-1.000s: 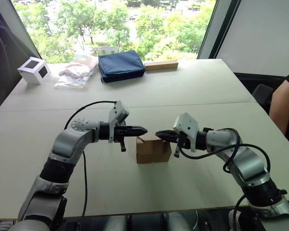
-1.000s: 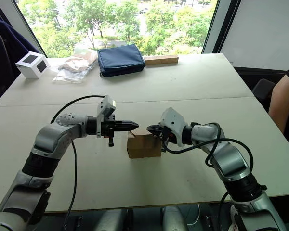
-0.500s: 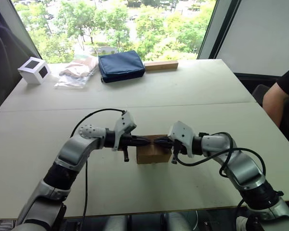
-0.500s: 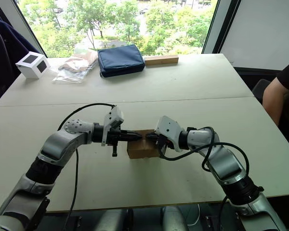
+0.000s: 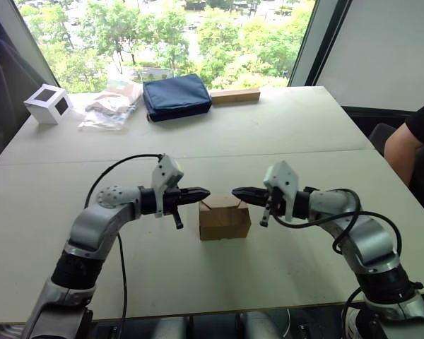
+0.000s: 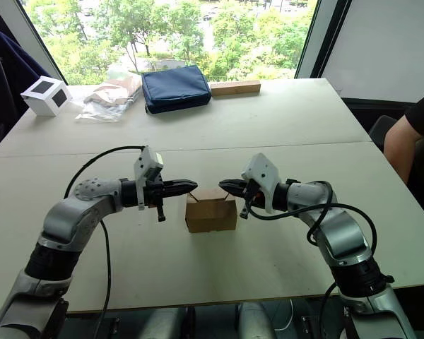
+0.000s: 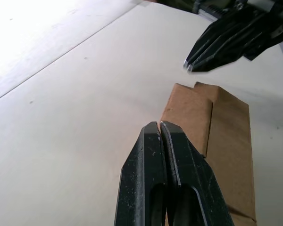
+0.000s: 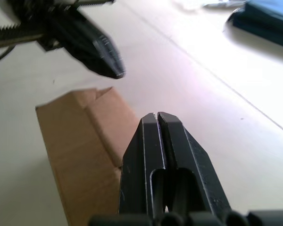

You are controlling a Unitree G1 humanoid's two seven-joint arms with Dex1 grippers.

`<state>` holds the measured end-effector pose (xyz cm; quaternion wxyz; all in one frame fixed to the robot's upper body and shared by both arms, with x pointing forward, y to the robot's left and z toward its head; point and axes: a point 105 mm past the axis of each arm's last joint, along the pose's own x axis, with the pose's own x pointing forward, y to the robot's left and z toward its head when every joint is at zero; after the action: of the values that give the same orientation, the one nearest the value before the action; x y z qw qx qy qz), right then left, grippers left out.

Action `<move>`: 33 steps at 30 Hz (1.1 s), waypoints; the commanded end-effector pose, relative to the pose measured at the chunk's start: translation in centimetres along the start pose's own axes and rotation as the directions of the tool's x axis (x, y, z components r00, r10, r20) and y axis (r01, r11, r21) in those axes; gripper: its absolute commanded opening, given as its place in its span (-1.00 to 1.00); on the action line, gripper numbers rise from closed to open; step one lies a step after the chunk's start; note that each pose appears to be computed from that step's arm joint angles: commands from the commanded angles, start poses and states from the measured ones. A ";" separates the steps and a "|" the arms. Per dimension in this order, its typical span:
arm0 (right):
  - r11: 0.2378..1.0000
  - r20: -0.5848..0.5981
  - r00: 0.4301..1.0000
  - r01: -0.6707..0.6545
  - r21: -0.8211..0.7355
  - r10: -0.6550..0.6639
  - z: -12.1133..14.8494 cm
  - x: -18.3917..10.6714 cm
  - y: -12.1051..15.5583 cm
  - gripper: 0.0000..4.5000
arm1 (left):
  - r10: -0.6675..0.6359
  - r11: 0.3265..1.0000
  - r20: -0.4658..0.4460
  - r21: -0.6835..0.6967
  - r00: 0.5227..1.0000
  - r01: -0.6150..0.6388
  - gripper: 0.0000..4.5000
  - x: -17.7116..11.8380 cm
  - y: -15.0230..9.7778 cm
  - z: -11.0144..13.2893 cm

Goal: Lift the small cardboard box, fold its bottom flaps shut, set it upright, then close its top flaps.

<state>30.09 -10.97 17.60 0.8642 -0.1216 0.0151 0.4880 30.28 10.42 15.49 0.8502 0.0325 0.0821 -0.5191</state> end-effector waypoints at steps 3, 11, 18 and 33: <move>0.983 0.079 0.993 0.078 0.165 -0.092 1.1 -4.1 -0.3 -1.00 | 0.127 0.987 0.021 -0.100 0.992 -0.125 -0.98 -4.4 -0.2 -0.1; 0.936 -0.168 0.985 0.103 0.337 -0.048 -4.5 -8.9 2.4 -1.00 | 0.159 0.967 -0.220 -0.164 0.963 -0.197 -0.98 -9.0 -3.5 -6.5; 0.934 -0.275 0.961 0.110 0.341 -0.013 -7.1 -10.6 2.7 -1.00 | 0.142 0.962 -0.266 -0.190 0.953 -0.197 -0.98 -10.5 -4.7 -8.6; 0.943 -0.264 0.964 0.094 0.318 -0.007 -7.7 -10.0 2.0 -1.00 | 0.181 0.928 -0.181 -0.294 0.967 -0.229 -0.98 -10.6 -4.1 -7.8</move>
<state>23.73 -20.23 10.61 0.8758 -0.0286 0.2182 0.4297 21.11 19.05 9.30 0.8843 -0.0519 0.2327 -0.4014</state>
